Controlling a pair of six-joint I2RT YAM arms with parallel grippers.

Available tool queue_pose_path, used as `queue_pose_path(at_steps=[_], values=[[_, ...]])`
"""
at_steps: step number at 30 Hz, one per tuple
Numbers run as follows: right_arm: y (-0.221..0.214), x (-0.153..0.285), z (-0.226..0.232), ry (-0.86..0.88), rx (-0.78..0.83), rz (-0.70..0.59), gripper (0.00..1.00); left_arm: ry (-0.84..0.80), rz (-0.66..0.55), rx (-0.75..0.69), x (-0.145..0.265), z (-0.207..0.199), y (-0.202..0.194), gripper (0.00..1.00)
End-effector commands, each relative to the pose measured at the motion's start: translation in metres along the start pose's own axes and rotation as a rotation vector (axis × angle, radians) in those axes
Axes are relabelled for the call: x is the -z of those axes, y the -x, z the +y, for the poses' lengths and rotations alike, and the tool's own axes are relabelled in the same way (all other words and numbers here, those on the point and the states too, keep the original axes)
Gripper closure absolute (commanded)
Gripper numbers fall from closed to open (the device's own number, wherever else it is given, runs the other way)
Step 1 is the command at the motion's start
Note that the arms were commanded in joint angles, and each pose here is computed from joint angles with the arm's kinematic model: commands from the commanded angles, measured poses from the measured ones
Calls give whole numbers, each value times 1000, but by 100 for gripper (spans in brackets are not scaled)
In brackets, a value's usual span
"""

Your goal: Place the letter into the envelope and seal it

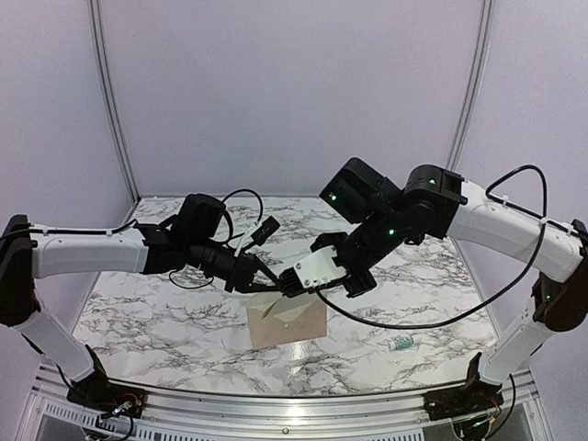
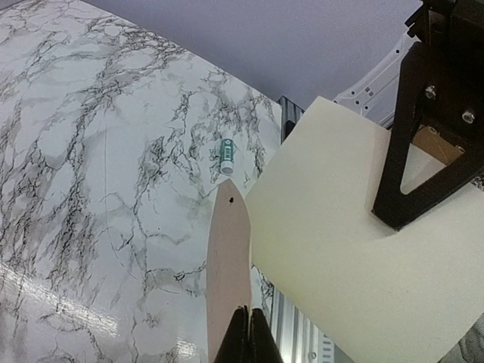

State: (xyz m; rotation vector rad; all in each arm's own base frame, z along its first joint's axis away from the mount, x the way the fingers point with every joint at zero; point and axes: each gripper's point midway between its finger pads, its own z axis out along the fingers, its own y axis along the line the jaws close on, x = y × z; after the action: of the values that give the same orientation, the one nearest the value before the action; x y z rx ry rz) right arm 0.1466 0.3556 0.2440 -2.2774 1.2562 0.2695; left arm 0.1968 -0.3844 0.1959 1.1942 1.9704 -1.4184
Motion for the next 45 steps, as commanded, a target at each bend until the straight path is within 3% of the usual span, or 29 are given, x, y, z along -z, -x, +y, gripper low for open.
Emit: queue_pose_path(at_steps=[1,26,45], values=[[8,8,-15,-52,20,1,100,-36,32,8,-2,-10,-9,100],[-17,-30,-23,-69,14,186,100,-49,40,1,-8,-17,-5,100],[-17,-29,-49,-188,-54,210,100,16,45,14,-14,1,-7,100]])
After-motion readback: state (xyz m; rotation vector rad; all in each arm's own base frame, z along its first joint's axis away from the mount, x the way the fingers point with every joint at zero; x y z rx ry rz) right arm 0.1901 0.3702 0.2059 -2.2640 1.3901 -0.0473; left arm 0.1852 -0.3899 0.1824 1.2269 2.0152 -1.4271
